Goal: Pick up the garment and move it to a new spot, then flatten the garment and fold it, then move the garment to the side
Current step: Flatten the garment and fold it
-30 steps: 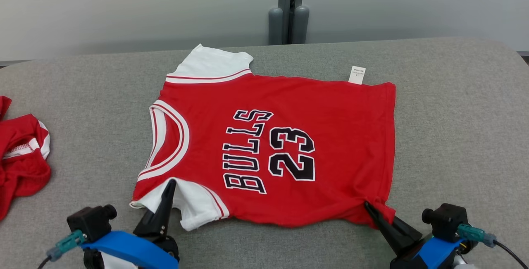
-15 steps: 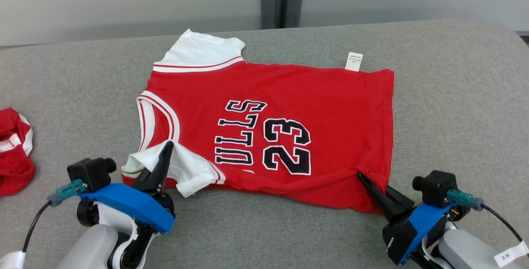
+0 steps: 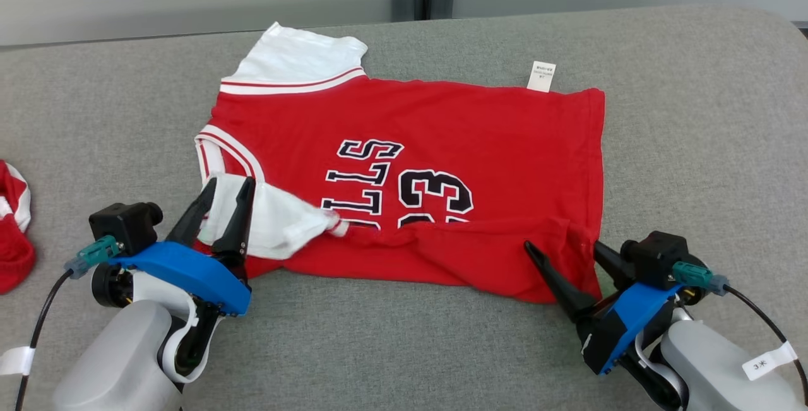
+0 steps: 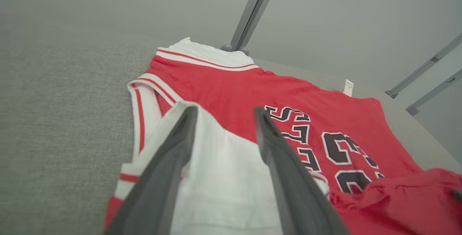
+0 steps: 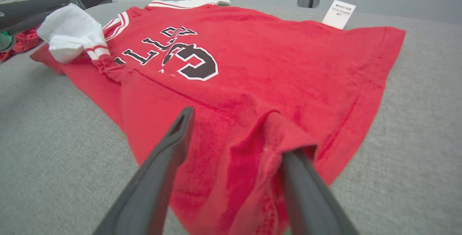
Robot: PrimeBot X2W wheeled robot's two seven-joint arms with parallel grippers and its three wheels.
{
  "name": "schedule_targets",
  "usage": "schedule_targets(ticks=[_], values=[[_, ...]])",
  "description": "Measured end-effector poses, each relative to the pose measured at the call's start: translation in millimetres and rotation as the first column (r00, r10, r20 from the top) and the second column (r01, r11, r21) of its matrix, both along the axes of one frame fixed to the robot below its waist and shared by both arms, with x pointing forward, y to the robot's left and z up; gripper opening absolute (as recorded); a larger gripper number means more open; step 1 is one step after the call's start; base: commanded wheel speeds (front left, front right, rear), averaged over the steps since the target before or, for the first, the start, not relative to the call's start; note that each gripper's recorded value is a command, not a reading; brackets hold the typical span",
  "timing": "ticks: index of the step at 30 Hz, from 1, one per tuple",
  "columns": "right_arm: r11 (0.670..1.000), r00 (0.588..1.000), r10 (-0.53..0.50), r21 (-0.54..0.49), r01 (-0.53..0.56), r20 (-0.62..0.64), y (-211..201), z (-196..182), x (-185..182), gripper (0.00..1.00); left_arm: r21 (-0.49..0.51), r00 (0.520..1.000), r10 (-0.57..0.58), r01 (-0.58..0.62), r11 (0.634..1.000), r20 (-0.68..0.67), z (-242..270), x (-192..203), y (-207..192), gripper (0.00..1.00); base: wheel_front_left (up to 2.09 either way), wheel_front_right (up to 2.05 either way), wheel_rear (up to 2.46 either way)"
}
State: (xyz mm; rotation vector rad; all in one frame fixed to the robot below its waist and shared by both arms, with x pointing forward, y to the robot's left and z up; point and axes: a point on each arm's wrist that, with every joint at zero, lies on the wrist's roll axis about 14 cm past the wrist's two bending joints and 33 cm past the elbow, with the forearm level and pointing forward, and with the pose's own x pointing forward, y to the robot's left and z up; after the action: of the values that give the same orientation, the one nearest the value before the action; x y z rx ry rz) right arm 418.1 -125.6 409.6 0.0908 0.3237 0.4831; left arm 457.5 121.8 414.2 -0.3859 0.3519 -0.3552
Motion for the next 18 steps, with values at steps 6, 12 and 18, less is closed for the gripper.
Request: schedule_targets(ticks=[6,12,18], values=[[0.999,1.000,-0.005,-0.043,0.006,0.024,-12.8,3.4,-13.3,1.00,0.017,0.999,0.035,-0.036,0.999,0.032,7.4,-6.6,13.3,1.00,0.00,0.00,0.00],[0.996,0.998,-0.047,-0.072,0.049,0.038,-35.8,6.2,-27.9,1.00,0.032,0.997,0.073,-0.073,0.997,0.022,2.7,-23.8,29.8,1.00,0.00,0.00,0.00],[0.994,0.994,-0.084,-0.069,0.088,0.067,-44.8,12.6,-33.6,1.00,0.081,0.996,0.081,-0.083,0.993,0.021,-5.9,-39.1,39.7,1.00,0.00,0.00,0.00]])
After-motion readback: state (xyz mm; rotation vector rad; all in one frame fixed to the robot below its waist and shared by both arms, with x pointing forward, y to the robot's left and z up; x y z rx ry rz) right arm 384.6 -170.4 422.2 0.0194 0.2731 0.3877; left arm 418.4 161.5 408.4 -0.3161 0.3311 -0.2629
